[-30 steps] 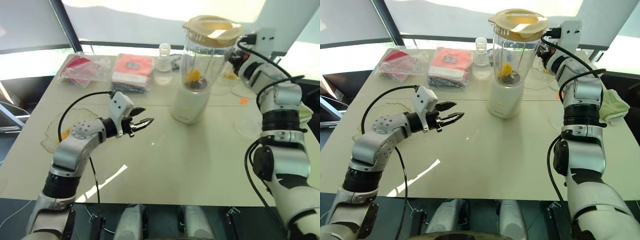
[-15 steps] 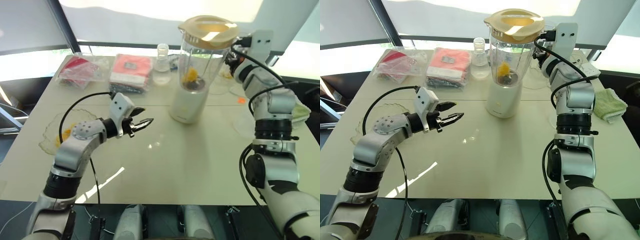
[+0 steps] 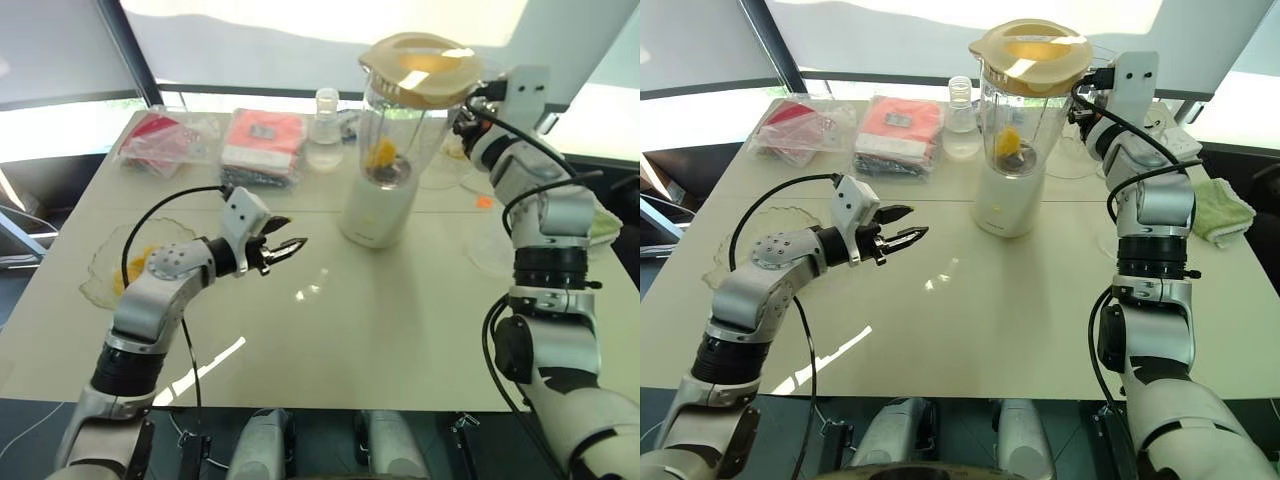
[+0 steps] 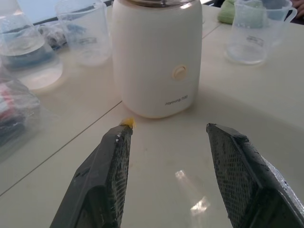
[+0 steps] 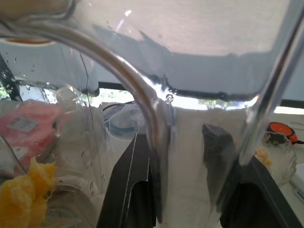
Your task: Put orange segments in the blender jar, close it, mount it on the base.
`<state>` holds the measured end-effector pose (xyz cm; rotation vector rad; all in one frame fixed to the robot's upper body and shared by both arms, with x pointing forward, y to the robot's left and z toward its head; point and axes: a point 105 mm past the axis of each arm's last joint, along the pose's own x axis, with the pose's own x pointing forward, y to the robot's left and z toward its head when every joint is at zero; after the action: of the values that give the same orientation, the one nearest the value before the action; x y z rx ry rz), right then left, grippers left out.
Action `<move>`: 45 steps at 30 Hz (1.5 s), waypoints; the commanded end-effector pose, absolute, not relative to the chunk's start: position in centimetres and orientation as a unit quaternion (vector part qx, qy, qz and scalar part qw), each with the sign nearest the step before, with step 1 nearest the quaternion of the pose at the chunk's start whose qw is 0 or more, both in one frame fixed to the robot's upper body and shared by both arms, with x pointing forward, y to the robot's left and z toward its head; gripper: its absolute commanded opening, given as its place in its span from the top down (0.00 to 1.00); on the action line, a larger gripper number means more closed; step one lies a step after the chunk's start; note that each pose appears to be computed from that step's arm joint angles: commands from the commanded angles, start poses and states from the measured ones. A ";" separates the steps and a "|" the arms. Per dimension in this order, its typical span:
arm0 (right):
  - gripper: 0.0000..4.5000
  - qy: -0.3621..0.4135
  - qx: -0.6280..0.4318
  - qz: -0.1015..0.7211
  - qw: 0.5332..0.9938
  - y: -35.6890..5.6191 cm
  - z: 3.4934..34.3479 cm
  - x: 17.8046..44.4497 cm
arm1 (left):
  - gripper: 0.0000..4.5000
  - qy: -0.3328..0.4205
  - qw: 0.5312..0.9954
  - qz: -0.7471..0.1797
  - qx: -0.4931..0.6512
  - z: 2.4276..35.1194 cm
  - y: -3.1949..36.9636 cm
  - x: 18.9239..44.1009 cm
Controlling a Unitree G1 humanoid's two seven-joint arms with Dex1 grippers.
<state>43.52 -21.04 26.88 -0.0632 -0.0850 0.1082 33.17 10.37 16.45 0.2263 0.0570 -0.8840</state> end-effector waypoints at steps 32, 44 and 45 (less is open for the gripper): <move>0.79 0.059 -0.046 0.002 0.997 -20.5 23.3 44.0 | 0.43 -0.006 0.905 -0.411 0.112 17.6 9.8 34.2; 0.79 0.070 -0.041 0.005 0.997 -20.7 22.4 44.2 | 0.43 -0.009 0.904 -0.412 0.116 17.7 9.6 34.4; 0.79 0.071 -0.041 0.006 0.997 -20.7 22.4 44.2 | 0.43 -0.009 0.904 -0.412 0.116 17.7 9.7 34.4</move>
<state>43.84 -20.52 26.22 -0.0645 0.0077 0.0200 34.56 10.17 16.54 0.2189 0.0345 -0.8361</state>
